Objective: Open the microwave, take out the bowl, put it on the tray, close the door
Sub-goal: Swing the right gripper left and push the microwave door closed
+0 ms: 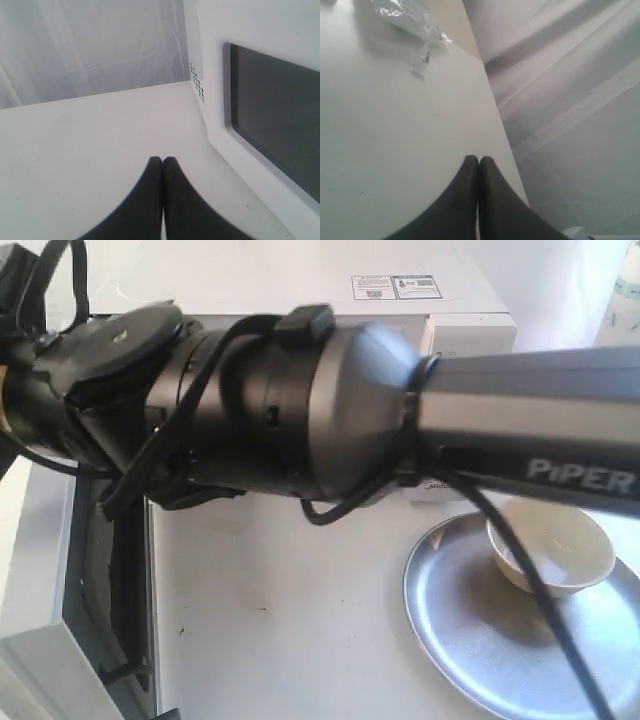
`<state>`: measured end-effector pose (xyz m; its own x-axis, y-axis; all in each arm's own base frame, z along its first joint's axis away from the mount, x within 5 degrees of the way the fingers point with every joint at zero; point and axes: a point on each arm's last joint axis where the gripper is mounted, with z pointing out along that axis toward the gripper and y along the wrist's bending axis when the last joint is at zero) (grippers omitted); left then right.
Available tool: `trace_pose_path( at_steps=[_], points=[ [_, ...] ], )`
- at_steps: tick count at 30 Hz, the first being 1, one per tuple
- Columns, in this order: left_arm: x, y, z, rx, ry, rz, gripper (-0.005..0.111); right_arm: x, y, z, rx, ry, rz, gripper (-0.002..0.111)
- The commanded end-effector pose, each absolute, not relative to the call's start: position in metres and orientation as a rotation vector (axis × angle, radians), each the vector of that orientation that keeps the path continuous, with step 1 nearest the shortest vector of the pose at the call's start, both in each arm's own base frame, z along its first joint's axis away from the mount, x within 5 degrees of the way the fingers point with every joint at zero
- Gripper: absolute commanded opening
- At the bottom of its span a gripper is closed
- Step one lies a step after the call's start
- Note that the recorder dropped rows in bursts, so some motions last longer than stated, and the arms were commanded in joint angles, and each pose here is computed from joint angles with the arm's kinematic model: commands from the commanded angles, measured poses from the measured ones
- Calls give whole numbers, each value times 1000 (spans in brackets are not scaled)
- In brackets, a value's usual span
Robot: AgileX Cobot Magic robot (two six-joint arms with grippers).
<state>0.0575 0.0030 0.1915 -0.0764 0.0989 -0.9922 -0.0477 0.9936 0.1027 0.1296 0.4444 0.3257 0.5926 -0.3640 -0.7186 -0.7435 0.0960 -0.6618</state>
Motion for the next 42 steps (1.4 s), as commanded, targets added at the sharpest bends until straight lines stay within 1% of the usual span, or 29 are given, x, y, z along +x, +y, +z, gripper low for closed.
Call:
trace_pose_path(
  at_steps=[1,4,6,9,13,15,17,24,28,31,37,42],
  points=[
    [57,3,193,32,1632,106,0,133,456,300,-1565,994,344,0],
    [57,3,193,32,1632,106,0,131,463,280,-1630,982,363,0],
    [57,3,193,32,1632,106,0,136,465,271,-1642,976,288,0],
    [57,3,193,32,1632,106,0,159,460,261,-1584,992,-63,0],
    [57,3,193,32,1632,106,0,200,435,248,-1483,1027,-705,0],
    [57,3,193,32,1632,106,0,216,424,243,-1460,1047,-886,0],
    [57,3,193,32,1632,106,0,232,411,243,-1421,1102,-995,0],
    [57,3,193,32,1632,106,0,268,383,235,-1377,1315,-1012,0],
    [57,3,193,32,1632,106,0,271,376,237,-1339,1351,-1053,0],
    [57,3,193,32,1632,106,0,262,379,242,-1333,1380,-1006,0],
    [57,3,193,32,1632,106,0,230,386,271,-1326,1434,-798,0],
    [57,3,193,32,1632,106,0,216,373,304,-1249,1510,-708,0]
  ],
)
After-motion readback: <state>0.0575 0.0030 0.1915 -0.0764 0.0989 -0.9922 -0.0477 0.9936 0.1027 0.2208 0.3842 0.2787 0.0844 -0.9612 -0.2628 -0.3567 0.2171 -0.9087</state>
